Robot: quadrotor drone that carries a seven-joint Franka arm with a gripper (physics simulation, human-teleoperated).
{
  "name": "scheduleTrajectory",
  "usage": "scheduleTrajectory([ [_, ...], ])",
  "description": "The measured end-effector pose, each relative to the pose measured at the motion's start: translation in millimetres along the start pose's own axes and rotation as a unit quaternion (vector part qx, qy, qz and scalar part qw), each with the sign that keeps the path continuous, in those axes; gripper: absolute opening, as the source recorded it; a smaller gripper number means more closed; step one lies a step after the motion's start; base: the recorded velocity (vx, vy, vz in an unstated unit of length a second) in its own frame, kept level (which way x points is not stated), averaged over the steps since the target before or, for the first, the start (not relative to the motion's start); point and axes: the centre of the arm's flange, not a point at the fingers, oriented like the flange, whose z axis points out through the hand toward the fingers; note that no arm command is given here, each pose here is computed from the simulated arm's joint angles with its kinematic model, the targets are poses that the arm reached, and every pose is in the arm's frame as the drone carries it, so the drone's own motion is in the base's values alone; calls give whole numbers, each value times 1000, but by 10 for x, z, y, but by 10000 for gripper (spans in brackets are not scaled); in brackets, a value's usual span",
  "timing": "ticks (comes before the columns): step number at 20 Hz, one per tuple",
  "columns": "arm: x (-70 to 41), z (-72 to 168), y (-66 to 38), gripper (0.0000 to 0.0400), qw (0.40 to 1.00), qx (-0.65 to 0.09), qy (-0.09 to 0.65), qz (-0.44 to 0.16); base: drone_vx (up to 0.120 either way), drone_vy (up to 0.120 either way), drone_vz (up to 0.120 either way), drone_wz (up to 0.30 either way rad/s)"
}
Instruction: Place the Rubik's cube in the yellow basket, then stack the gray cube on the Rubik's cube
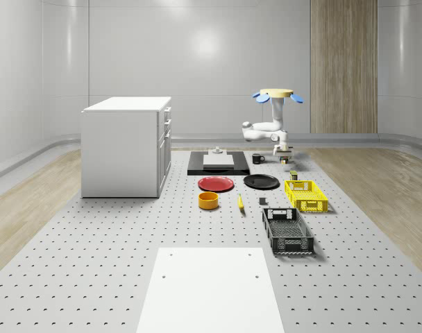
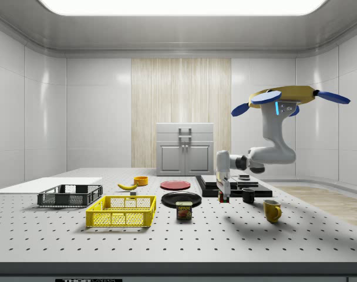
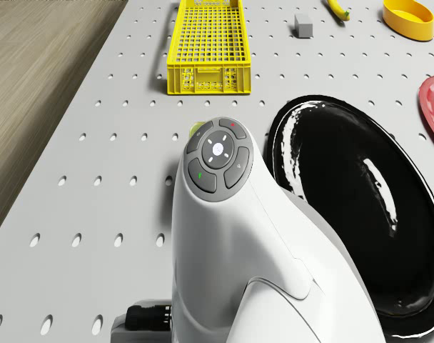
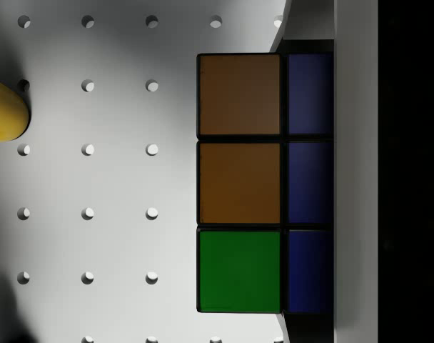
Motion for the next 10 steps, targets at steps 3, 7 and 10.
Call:
scheduleTrajectory([
  [3, 0, -25, 0, 325, 1000, 0, 0, 0, 120, 0, 120, 0],
  [7, 0, -41, 0, 325, 1000, 0, 0, 0, 120, 0, 30, 0],
  [10, 0, -46, 0, 325, 1000, 0, 0, 0, 120, 0, 27, 0],
])
